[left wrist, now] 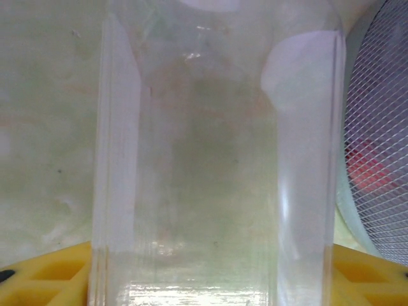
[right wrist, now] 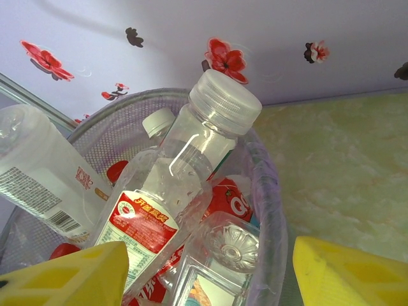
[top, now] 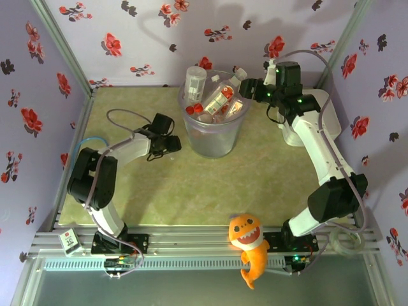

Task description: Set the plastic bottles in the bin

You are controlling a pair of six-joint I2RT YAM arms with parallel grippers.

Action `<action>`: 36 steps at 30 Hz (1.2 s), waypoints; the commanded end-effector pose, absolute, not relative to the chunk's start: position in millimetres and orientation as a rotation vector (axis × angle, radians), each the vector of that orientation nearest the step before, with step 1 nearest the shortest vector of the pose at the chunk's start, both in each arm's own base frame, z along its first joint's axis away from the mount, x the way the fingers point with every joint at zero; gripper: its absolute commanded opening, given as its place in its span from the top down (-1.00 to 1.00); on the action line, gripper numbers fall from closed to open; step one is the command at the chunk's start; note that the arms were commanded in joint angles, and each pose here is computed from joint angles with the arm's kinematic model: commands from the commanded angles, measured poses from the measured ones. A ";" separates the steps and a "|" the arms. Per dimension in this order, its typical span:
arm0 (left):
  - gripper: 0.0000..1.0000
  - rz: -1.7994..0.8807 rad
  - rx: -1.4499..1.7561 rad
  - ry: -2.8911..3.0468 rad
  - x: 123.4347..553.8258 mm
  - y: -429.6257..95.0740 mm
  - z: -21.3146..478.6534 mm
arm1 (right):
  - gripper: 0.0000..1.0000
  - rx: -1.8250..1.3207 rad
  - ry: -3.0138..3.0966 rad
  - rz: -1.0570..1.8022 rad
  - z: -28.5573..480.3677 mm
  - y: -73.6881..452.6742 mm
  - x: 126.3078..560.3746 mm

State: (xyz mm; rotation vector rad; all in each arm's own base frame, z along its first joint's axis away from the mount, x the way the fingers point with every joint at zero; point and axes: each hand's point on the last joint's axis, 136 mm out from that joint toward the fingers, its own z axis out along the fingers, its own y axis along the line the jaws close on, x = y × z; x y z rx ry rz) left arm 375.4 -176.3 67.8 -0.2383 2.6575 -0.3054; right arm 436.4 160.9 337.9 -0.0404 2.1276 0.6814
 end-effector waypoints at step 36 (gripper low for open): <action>0.02 -0.712 0.562 1.596 296.0 -218.6 339.3 | -0.64 -0.450 1.918 1.264 418.3 399.9 386.7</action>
